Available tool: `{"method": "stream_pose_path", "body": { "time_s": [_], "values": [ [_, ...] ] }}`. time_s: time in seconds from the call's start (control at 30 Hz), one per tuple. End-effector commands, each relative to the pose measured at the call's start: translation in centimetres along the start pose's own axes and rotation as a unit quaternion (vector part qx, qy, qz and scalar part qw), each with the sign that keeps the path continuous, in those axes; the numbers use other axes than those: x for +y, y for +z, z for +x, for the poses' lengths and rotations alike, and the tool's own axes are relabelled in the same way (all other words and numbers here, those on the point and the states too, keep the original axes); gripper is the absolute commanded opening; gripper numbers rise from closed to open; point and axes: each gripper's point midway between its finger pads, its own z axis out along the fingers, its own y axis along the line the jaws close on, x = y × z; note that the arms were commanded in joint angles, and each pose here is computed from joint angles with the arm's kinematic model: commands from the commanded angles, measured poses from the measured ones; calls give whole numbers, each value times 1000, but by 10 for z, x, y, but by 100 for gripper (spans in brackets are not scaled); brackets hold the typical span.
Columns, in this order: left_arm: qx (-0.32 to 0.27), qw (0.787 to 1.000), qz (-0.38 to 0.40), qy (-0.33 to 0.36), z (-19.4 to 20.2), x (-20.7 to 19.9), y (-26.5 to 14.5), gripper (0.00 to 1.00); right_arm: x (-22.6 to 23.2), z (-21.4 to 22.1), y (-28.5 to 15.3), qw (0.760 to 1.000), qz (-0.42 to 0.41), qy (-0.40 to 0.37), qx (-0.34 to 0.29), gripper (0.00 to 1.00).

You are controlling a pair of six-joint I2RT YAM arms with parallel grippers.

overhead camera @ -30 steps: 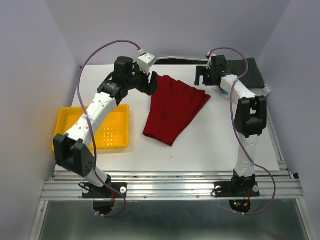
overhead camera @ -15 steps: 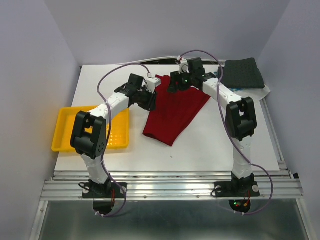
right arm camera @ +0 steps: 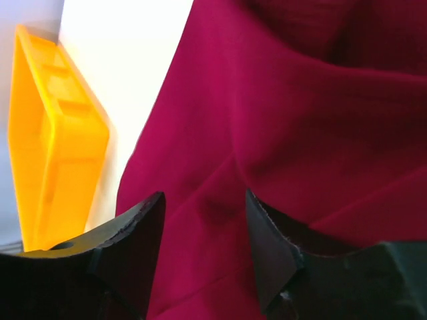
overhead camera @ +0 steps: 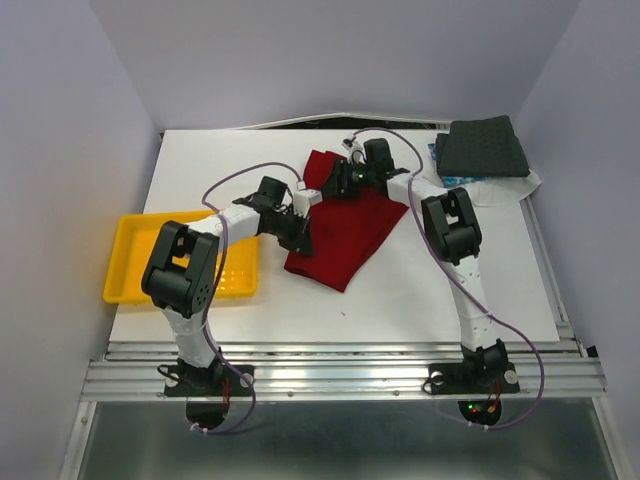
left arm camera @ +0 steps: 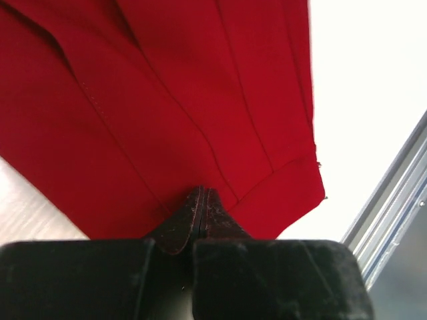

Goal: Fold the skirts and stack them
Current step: Fold the skirt

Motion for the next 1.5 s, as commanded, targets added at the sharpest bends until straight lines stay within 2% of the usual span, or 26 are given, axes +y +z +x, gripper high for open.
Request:
{"method": "stream_pose_path", "body": {
  "time_s": [0.0, 0.13, 0.17, 0.3, 0.33, 0.4, 0.43, 0.47, 0.53, 0.57, 0.6, 0.67, 0.7, 0.77, 0.8, 0.83, 0.9, 1.07, 1.3, 1.37, 1.47],
  "values": [
    [25, 999, 12, -38, 24, 1, 14, 0, -33, -51, -5, 997, 25, -6, -78, 57],
    [42, 998, 17, -50, 39, -1, 22, 0, -50, -63, -14, 994, 47, -28, -93, 61],
    [44, 998, 20, -48, 40, -5, 24, 0, -49, -63, -16, 994, 48, -37, -87, 65],
    [37, 996, 77, -7, 33, -46, 27, 0, -14, -74, -32, 995, 14, -58, -76, 76],
    [34, 995, 96, 19, 30, -66, 29, 5, 5, -85, -44, 994, 7, -74, -80, 77],
    [9, 992, 109, 59, 15, -92, 21, 21, 26, -83, -56, 994, 3, -85, -65, 81],
    [-4, 990, 117, 74, 8, -104, 18, 38, 37, -86, -65, 994, 1, -92, -64, 82],
    [-25, 987, 122, 98, -4, -121, 9, 46, 50, -87, -83, 993, 18, -96, -63, 82],
    [-54, 986, 116, 111, -19, -132, -5, 52, 59, -87, -107, 993, 36, -90, -65, 83],
    [-69, 986, 94, 118, -27, -129, -10, 54, 54, -65, -113, 995, 52, -67, -48, 83],
    [-94, 983, 86, 133, -38, -135, -26, 56, 69, -78, -149, 994, 65, -51, -76, 84],
    [-129, 978, 49, 157, -49, -136, -49, 58, 63, -68, -177, 990, 106, -15, -94, 84],
    [-143, 975, 31, 165, -53, -133, -57, 63, 59, -51, -200, 986, 133, 16, -102, 84],
    [-179, 964, -34, 195, -59, -121, -77, 71, 60, -24, -211, 984, 146, 40, -94, 85],
    [-192, 957, -62, 210, -62, -113, -84, 84, 61, 8, -217, 984, 149, 69, -72, 85],
    [-203, 947, -117, 218, -66, -96, -93, 90, 61, 24, -217, 984, 144, 88, -57, 86],
    [-211, 931, -168, 246, -66, -81, -106, 98, 58, 70, -212, 980, 129, 151, -9, 85],
    [-203, 923, -216, 245, -67, -60, -120, 98, 21, 148, -196, 952, 156, 249, 80, 89],
    [-196, 934, -210, 213, -50, -53, -116, 98, -3, 169, -183, 938, 170, 298, 53, 97],
    [-193, 938, -202, 204, -45, -52, -113, 98, -10, 172, -179, 935, 176, 303, 51, 96],
    [-193, 942, -197, 192, -42, -49, -112, 98, -22, 176, -165, 941, 188, 272, 72, 88]
  ]
}}
